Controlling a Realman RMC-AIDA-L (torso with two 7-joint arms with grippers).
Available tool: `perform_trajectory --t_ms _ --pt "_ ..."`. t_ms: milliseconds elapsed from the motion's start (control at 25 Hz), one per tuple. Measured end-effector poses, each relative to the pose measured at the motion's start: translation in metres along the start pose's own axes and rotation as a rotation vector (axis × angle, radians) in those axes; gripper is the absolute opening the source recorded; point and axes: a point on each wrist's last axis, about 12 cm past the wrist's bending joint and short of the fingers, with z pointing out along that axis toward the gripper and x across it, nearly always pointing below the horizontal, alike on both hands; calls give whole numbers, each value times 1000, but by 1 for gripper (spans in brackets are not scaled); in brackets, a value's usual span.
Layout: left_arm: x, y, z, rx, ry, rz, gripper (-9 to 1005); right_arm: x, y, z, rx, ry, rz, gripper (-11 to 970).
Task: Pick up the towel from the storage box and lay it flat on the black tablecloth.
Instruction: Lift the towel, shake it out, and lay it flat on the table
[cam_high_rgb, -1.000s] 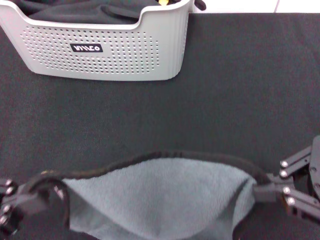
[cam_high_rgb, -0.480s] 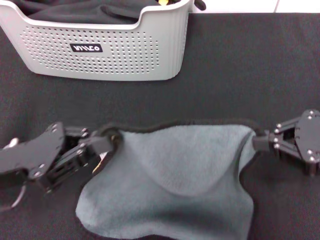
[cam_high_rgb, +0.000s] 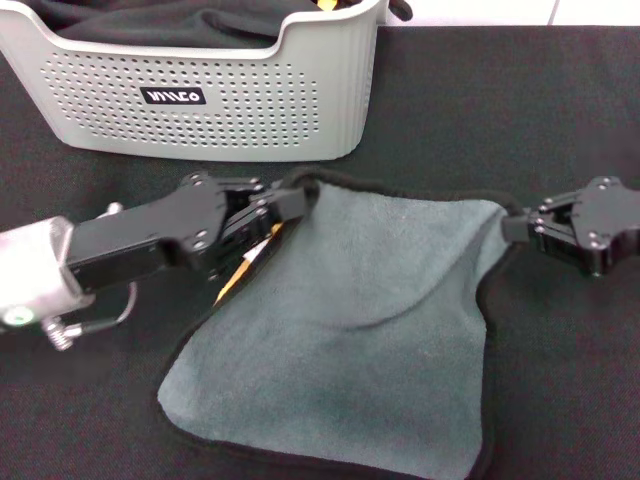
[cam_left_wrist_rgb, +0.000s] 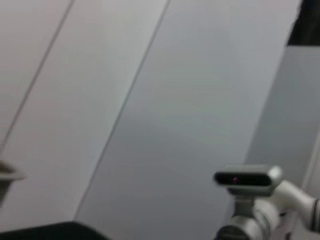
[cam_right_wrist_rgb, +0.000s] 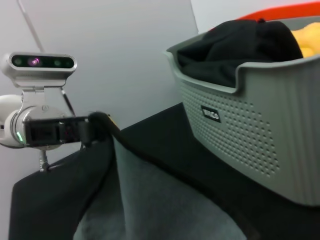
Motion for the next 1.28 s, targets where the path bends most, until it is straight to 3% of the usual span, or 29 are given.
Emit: perform_trajectory --t_ms 320,720,1280 --pt "6 18 10 -123 40 40 31 -1 -22 20 48 -7 11 5" --pt "5 39 4 -328 24 94 31 -2 -36 29 135 8 15 5" --pt "41 52 8 -528 120 143 31 12 -52 65 220 105 37 6"
